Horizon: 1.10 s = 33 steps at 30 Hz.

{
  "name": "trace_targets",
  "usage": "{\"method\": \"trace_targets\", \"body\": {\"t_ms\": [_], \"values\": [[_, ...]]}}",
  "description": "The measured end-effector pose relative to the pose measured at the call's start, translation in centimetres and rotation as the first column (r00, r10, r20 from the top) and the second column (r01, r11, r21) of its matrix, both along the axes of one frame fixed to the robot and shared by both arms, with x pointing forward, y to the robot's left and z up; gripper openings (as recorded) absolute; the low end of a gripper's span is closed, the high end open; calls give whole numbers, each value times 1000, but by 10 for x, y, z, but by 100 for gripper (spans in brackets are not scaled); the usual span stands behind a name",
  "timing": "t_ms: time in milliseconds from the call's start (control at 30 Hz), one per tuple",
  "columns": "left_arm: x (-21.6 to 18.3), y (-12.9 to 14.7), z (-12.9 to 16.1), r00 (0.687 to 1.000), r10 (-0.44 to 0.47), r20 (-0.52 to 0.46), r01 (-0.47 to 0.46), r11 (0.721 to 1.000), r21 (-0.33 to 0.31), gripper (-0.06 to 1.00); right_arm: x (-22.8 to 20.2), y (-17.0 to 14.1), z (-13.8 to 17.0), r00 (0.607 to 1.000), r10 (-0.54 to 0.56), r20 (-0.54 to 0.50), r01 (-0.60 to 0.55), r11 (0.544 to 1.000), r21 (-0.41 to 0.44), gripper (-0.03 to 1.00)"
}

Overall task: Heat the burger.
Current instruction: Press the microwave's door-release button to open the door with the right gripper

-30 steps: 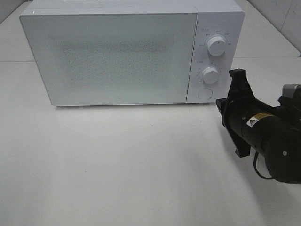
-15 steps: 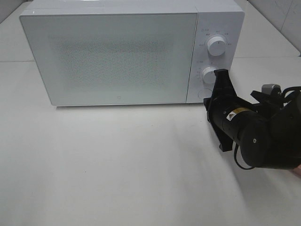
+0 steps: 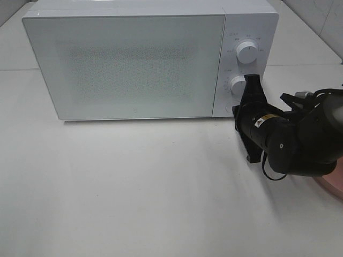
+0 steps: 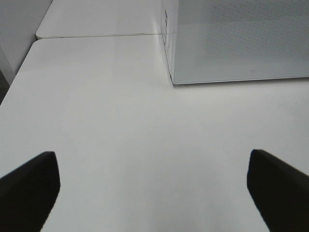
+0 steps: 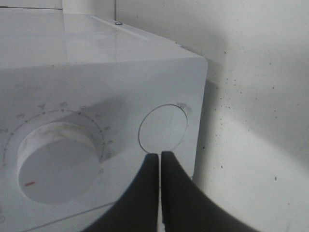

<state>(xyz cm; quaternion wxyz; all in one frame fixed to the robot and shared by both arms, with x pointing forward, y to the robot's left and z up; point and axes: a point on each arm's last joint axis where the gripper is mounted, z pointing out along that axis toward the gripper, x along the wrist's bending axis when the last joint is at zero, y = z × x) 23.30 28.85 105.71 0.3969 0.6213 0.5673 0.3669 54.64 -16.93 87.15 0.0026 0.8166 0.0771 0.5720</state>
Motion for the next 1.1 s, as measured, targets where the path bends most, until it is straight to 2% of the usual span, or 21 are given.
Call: {"method": "trace_targets", "body": {"t_ms": [367,600,800,1100], "values": [[0,0,0,1000,-1,0,1,1000,-1,98,14,-6,-5,1000,-9,-1,9,1000,3,0],[0,0,0,1000,-1,0,1,1000,-1,98,18,-2,-9,1000,8,-26,-8,1000,5,0],[0,0,0,1000,-1,0,1,1000,-2,98,24,1,-6,1000,6,3,-6,1000,16,0],[0,0,0,1000,-2,0,2,1000,-3,98,29,3,-14,1000,-1,-7,1,1000,12,0]]}}
